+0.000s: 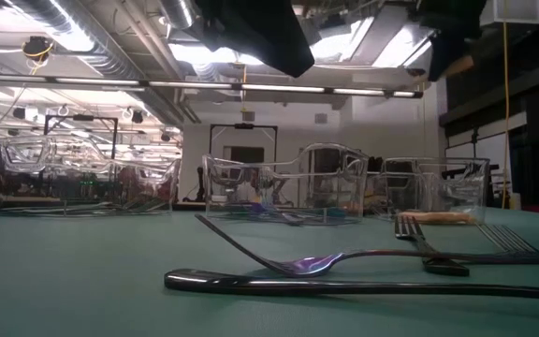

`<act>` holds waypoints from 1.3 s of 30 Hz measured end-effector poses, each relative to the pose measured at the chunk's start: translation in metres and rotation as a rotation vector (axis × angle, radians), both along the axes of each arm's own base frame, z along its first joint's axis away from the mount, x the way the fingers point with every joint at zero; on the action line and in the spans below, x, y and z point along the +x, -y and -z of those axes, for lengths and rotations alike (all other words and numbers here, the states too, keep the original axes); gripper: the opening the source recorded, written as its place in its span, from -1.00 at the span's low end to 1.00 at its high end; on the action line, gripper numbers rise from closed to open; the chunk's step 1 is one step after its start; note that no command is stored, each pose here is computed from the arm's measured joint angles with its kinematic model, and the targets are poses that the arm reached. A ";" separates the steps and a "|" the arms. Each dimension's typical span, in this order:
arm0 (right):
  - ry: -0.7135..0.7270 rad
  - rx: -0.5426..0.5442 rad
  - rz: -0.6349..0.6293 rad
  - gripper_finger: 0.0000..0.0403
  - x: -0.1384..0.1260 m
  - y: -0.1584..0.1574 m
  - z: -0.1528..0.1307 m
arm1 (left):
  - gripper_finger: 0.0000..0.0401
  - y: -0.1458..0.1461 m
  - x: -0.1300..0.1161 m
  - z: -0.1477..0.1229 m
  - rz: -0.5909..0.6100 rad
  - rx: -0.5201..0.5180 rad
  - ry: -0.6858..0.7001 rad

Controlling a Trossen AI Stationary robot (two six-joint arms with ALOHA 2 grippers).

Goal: Sort silverware by color (type)
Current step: Put the orange fork into the right transparent bin

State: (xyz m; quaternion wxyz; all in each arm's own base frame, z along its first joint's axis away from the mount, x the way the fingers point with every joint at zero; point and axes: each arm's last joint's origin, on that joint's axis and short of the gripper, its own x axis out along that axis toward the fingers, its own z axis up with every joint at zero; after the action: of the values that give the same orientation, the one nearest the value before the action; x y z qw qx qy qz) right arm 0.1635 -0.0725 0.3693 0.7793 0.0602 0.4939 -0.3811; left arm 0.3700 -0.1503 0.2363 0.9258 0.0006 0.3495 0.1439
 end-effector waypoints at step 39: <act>0.182 0.177 0.193 -0.92 -0.025 0.071 0.190 | -0.56 0.000 0.000 0.001 0.000 0.002 -0.002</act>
State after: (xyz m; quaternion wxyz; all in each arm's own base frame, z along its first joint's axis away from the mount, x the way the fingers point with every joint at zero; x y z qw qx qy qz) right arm 0.1384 -0.1434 0.1789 0.7720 0.2101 0.4451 -0.4022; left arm 0.3702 -0.1503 0.2354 0.9255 0.0018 0.3504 0.1440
